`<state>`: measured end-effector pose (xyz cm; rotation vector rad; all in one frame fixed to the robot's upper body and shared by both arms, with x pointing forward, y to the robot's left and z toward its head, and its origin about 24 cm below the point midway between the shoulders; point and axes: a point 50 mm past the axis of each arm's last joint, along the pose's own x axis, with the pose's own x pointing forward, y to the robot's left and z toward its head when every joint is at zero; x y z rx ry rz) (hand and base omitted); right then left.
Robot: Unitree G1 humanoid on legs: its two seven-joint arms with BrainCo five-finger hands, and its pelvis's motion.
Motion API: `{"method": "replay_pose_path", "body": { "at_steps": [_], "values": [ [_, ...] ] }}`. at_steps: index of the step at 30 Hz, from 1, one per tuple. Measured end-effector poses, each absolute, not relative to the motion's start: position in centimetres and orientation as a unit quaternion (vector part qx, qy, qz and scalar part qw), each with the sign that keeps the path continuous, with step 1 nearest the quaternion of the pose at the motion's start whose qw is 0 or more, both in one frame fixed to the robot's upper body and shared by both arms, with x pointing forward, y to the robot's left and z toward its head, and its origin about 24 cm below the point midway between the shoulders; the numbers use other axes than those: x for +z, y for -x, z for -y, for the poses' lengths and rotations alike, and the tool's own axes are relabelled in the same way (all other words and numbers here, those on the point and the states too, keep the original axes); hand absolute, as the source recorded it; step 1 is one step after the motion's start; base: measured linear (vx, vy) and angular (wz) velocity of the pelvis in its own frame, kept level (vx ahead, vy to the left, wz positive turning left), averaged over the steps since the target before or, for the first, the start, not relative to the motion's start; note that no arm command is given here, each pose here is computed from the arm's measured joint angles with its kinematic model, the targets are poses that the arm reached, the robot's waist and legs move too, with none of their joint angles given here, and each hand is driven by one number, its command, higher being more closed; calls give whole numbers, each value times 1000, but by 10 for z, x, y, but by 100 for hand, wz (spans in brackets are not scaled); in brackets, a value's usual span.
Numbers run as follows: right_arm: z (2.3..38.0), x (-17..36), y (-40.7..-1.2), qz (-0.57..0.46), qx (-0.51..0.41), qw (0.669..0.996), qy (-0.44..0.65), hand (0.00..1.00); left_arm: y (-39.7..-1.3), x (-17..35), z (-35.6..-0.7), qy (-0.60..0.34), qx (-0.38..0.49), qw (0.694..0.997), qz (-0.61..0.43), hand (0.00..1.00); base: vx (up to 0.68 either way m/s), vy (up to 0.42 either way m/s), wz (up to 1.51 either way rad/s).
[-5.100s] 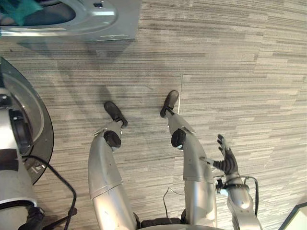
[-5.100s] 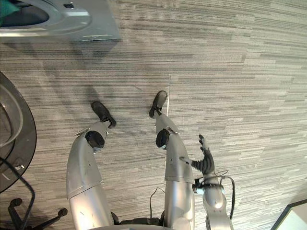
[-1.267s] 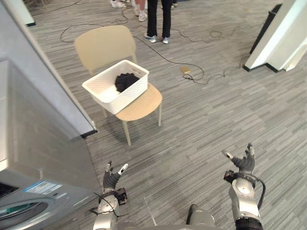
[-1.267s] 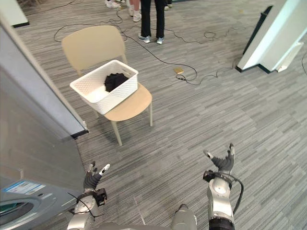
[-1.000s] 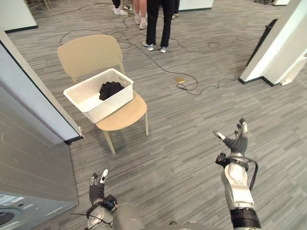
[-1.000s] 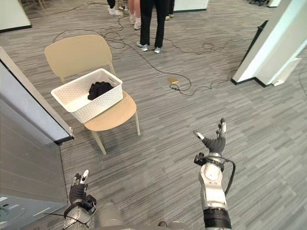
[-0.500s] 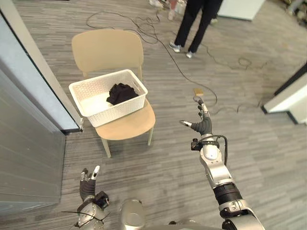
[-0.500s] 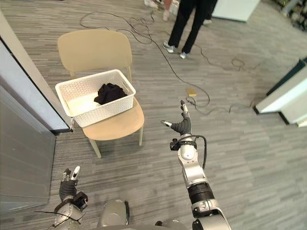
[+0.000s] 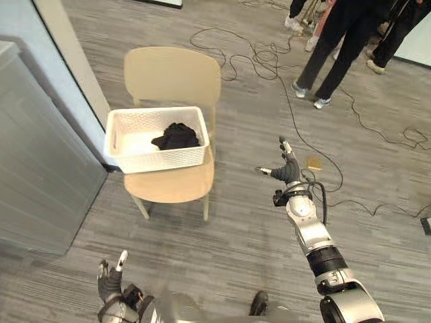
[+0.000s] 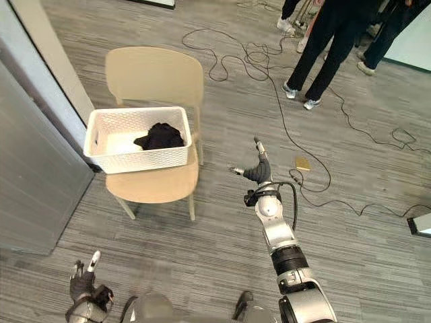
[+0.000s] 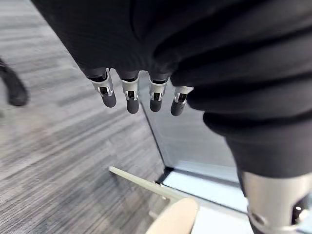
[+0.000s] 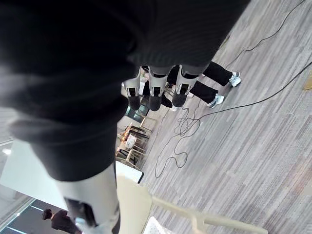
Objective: Pick up the laundry basket with both hands and put the clothes into the washing machine.
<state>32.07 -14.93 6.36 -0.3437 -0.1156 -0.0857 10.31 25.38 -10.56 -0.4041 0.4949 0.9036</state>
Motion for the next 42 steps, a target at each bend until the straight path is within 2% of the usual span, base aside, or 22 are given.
{"method": "replay_pose_path", "body": {
  "at_steps": [4, 9, 11, 15, 20, 23, 27, 33, 37, 42],
  "values": [
    [161, 64, -319, 59, -49, 978, 193, 0, -102, -108, -253, 210, 445, 838, -237, 0, 204, -312, 44],
    [168, 71, -320, 72, -67, 974, 204, 0, -123, -103, -248, 221, 423, 851, -220, 0, 158, 8, 47],
    [154, 72, -322, 75, -57, 978, 186, 0, -128, -99, -254, 204, 405, 865, -214, 0, 196, 134, 64],
    [121, 96, -338, 119, -7, 974, 194, 0, -126, -99, -257, 200, 410, 863, -216, 0, 143, 39, 24],
    [79, 87, -341, 107, 59, 968, 221, 0, -125, -103, -258, 169, 390, 873, -238, 0, 63, 54, -4],
    [54, 87, -346, 106, 99, 954, 263, 0, -130, -99, -264, 130, 368, 887, -245, 0, 72, 38, 1],
    [34, 116, -354, 152, 113, 942, 276, 0, -150, -85, -269, 142, 364, 898, -204, 0, 87, -63, 13],
    [37, 117, -364, 135, 117, 934, 309, 0, -183, -63, -274, 160, 341, 915, -141, 0, 111, -225, 75],
    [33, 156, -385, 169, 114, 909, 364, 0, -188, -64, -262, 167, 323, 921, -143, 0, -23, -194, 27],
    [40, 194, -400, 201, 85, 885, 412, 0, -204, -61, -241, 144, 244, 948, -146, 0, -54, -99, 27]
  ]
}}
